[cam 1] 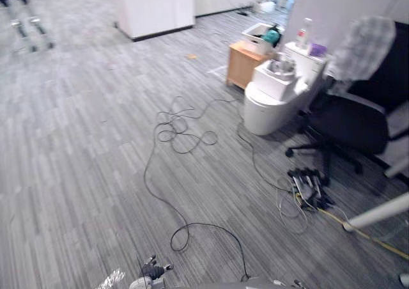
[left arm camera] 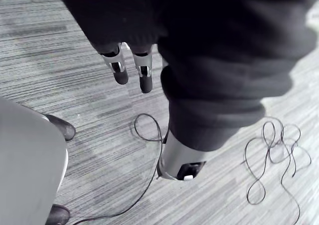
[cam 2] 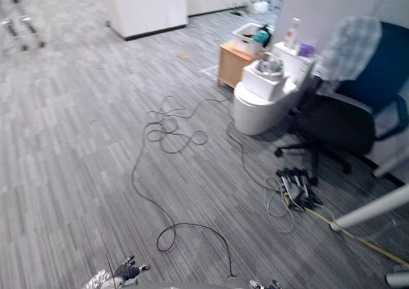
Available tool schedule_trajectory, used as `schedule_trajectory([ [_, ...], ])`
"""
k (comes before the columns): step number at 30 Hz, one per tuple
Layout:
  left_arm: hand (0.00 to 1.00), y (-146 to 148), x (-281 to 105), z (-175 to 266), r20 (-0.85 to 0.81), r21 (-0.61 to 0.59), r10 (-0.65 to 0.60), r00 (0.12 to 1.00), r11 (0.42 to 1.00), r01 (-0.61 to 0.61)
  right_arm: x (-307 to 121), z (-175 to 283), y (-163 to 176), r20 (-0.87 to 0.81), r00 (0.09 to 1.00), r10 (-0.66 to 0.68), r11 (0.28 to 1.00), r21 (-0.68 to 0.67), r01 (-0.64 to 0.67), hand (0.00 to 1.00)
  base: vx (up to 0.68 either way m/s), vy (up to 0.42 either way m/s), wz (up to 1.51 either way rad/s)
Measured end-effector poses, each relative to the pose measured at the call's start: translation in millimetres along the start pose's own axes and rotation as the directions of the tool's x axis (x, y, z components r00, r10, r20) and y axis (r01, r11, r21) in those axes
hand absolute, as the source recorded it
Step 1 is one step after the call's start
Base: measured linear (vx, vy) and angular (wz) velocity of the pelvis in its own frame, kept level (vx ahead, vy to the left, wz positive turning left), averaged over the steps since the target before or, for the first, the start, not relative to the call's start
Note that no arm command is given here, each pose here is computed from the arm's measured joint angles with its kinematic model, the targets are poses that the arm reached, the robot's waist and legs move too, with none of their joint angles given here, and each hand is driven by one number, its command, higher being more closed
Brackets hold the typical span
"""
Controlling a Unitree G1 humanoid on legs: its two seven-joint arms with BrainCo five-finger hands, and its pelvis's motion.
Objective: Organize washtable
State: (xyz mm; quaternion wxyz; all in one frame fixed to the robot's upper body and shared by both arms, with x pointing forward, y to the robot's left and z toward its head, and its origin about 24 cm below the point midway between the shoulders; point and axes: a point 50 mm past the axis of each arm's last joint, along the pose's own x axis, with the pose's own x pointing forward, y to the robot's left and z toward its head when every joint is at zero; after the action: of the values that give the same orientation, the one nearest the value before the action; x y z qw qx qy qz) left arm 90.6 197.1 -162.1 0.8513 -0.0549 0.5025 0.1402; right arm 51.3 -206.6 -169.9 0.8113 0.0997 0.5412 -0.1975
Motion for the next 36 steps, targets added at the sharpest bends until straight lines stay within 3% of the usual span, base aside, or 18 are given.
schedule_trajectory([
  [6,0.0,0,1,7,0.029,-0.05,0.021,0.999,0.999,-0.019,1,4,-1,0.003,1.0,-0.022,0.999,-0.027,0.022,0.0,-0.07,-0.02,1.25],
  [11,0.0,5,-3,-7,-0.018,-0.203,0.089,0.996,0.975,-0.091,2,8,-2,0.019,0.999,-0.033,0.999,-0.002,0.033,0.0,-0.01,0.001,0.36],
  [19,0.0,8,-2,-4,-0.008,-0.162,0.088,0.996,0.983,-0.088,-2,-11,-1,-0.041,0.998,-0.047,0.992,0.118,0.051,0.0,0.11,0.03,0.34],
  [31,0.0,3,-1,-3,-0.007,-0.135,0.069,0.998,0.988,-0.069,0,-3,2,-0.022,0.999,-0.027,0.995,0.091,0.029,0.0,0.01,0.009,0.01],
  [36,0.0,2,-1,0,0.011,-0.105,0.061,0.998,0.993,-0.06,0,-4,2,-0.023,0.999,-0.03,0.99,0.138,0.033,0.0,-0.01,-0.001,-0.09],
])
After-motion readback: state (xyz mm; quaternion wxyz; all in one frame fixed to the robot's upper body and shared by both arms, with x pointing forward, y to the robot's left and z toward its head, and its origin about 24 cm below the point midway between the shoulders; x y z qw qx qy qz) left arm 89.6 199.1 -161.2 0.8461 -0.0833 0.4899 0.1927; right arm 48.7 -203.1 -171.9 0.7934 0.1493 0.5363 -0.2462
